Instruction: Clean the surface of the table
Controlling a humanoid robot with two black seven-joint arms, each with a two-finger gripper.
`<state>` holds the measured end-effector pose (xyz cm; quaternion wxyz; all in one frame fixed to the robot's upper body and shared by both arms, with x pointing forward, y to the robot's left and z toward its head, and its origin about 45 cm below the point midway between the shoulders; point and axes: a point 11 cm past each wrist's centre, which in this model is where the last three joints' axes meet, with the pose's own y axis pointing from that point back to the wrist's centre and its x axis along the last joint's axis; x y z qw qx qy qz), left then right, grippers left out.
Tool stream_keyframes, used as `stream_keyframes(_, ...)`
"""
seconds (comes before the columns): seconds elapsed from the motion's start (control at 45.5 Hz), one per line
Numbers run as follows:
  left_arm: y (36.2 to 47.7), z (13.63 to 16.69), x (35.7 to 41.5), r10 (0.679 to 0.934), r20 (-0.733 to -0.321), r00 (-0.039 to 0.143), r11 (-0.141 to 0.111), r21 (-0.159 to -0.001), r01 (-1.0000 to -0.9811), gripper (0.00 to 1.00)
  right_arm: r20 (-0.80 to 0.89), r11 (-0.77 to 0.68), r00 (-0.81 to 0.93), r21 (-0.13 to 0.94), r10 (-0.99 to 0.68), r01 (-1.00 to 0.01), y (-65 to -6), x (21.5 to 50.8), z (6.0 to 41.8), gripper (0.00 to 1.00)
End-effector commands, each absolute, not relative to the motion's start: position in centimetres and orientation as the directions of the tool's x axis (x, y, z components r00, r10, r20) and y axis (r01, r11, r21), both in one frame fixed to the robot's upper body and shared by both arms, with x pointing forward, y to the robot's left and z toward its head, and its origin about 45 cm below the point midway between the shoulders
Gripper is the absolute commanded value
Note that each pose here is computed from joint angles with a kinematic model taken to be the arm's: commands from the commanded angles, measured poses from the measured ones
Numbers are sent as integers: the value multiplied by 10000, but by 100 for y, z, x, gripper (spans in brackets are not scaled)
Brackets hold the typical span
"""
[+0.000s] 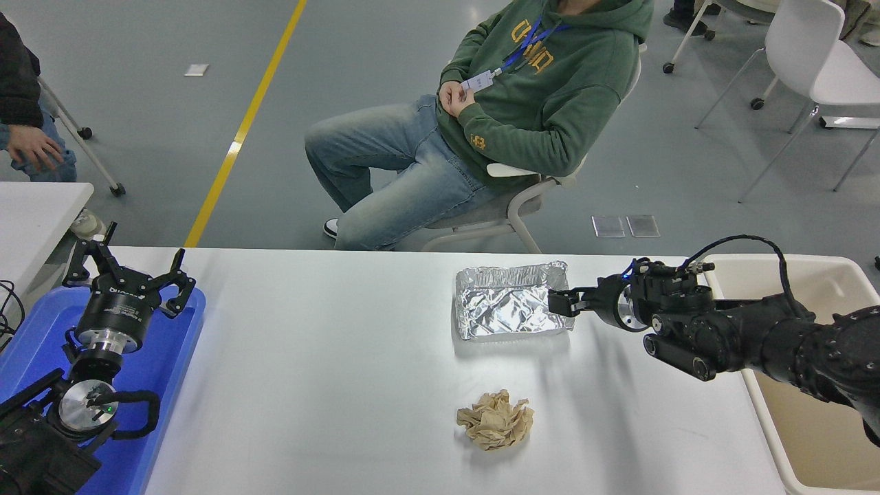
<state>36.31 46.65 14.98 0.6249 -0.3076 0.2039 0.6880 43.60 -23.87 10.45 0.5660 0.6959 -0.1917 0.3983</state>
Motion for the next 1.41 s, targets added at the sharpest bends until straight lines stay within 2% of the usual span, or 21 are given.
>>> stream_keyframes(0.0, 4665, 1498, 3631, 7343, -6782, -297, -1359, -1041, -9852, 100, 7668, -2642, 6147, 6412, 1847, -7205, -2398, 4319, 912, 95)
stream_keyframes(0.132, 4665, 1498, 3631, 7343, -6782, -297, -1359, -1041, -9852, 100, 7691, -2642, 6145, 6381, 1756, -7232, -2369, 4324, 904, 95)
stream_keyframes(0.352, 4665, 1498, 3631, 7343, -6782, -297, -1359, -1041, -9852, 100, 7629, -2694, 6330, 6420, 1316, -7178, -2304, 4288, 853, 90)
stream_keyframes(0.484, 4665, 1498, 3631, 7343, -6782, -297, -1359, -1041, -9852, 100, 7547, -2706, 6433, 6508, 1289, -7093, -2284, 4239, 792, 86)
stream_keyframes(0.549, 4665, 1498, 3631, 7343, -6782, -297, -1359, -1041, -9852, 100, 7535, -2686, 6442, 6526, 1318, -7084, -2285, 4233, 782, 79)
stream_keyframes(0.923, 4665, 1498, 3631, 7343, -6782, -297, -1359, -1041, -9852, 100, 7648, -2495, 6294, 6417, 1374, -7253, -2261, 4268, 753, 78)
stream_keyframes(1.077, 4665, 1498, 3631, 7343, -6782, -297, -1359, -1041, -9852, 100, 7581, -2552, 6368, 6492, 1407, -7165, -2220, 4254, 737, 61)
stream_keyframes(1.209, 4665, 1498, 3631, 7343, -6782, -297, -1359, -1041, -9852, 100, 7447, -2566, 6518, 6641, 1435, -7022, -2197, 4236, 716, 40)
stream_keyframes(1.297, 4664, 1498, 3632, 7351, -6773, -292, -1349, -1038, -9854, 100, 7362, -2565, 6608, 6733, 1461, -6935, -2187, 4234, 716, 21)
stream_keyframes(1.363, 4665, 1498, 3631, 7343, -6782, -297, -1359, -1041, -9852, 100, 7328, -2549, 6647, 6770, 1457, -6905, -2184, 4252, 736, 0)
stream_keyframes(1.385, 4665, 1498, 3631, 7343, -6782, -297, -1359, -1041, -9852, 100, 7310, -2549, 6668, 6788, 1451, -6887, -2182, 4255, 740, 0)
